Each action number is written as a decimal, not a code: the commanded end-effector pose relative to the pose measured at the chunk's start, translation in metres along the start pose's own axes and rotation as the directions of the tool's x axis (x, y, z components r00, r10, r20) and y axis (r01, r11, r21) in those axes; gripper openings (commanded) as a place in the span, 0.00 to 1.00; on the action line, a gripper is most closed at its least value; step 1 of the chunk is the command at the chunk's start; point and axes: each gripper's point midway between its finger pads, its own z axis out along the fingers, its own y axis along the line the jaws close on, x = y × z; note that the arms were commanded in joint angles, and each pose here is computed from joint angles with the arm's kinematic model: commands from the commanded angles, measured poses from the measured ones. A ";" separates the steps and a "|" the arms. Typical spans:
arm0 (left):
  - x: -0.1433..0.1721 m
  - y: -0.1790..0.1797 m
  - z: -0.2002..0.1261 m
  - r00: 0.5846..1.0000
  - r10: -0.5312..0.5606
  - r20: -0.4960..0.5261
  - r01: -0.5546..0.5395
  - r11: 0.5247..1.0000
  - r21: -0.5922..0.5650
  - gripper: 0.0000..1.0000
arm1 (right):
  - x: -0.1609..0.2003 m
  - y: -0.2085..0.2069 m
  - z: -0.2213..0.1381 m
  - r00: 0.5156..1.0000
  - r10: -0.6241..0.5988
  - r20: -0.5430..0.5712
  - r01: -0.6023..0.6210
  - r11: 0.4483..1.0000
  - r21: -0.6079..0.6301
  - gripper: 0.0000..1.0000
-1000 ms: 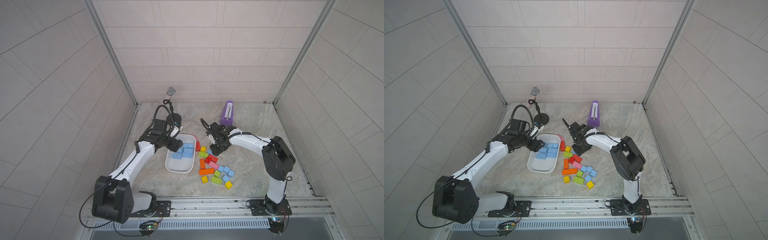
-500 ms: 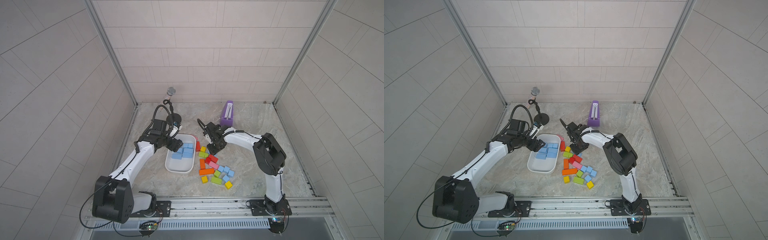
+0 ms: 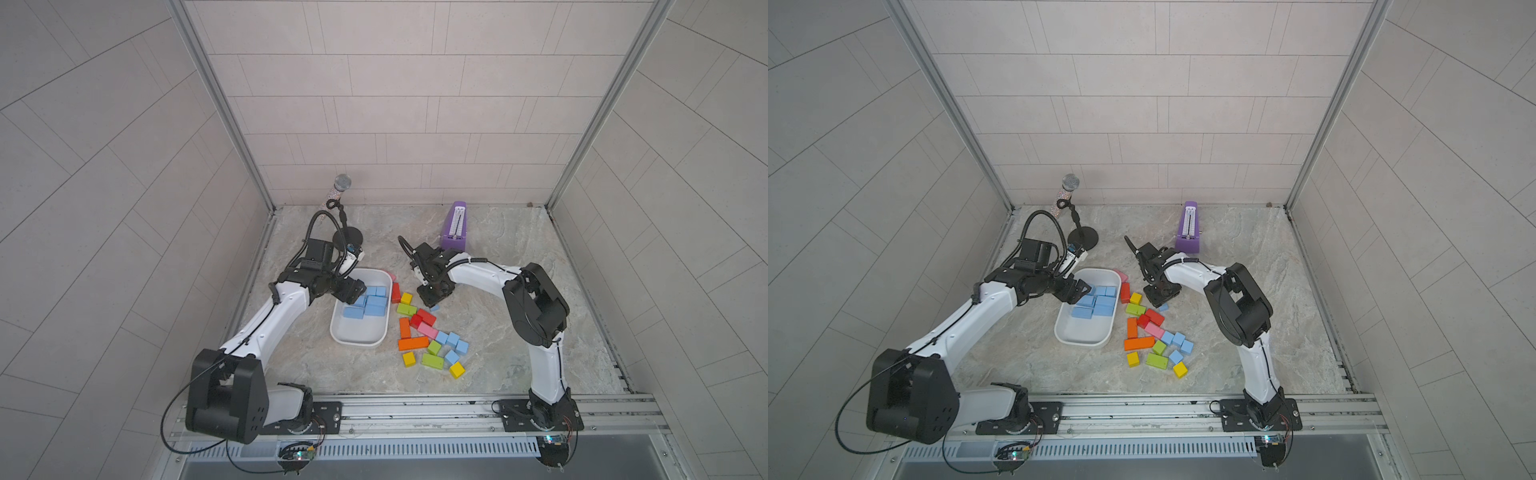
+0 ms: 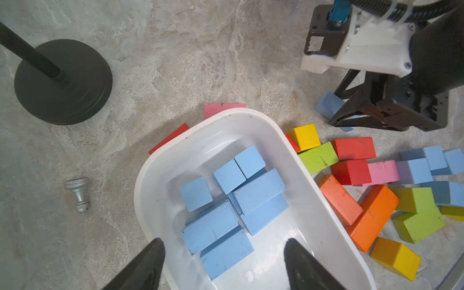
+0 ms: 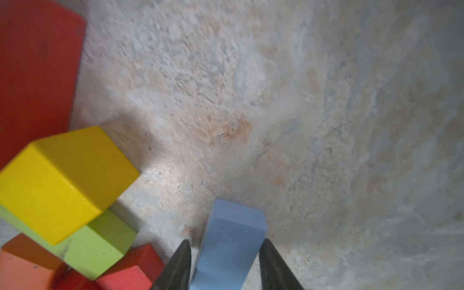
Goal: Pick out the blue building blocks
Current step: Pick up the building block from the center of the board.
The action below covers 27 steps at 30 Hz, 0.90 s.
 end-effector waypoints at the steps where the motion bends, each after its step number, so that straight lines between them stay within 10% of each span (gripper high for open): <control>1: 0.004 0.000 0.004 1.000 -0.005 0.000 0.005 1.000 0.013 0.80 | 0.007 0.005 -0.001 1.000 -0.019 -0.011 0.019 1.000 0.003 0.47; 7: 0.004 -0.002 0.004 1.000 -0.005 0.002 0.005 1.000 0.024 0.80 | 0.018 0.003 0.011 0.998 0.013 -0.063 -0.011 1.000 0.022 0.44; 12: 0.003 -0.006 0.007 1.000 -0.011 0.017 0.011 0.999 0.046 0.80 | 0.020 0.002 0.008 0.999 0.024 -0.042 -0.023 0.999 0.023 0.21; 18: -0.007 -0.024 0.007 0.996 -0.051 0.079 0.038 0.987 0.157 0.77 | -0.008 0.013 -0.043 0.974 0.027 0.226 -0.014 0.998 -0.061 0.14; 27: -0.045 -0.071 -0.009 0.937 -0.210 0.279 0.051 0.872 0.486 0.75 | -0.020 0.062 -0.158 0.699 0.050 0.713 0.227 0.930 -0.288 0.13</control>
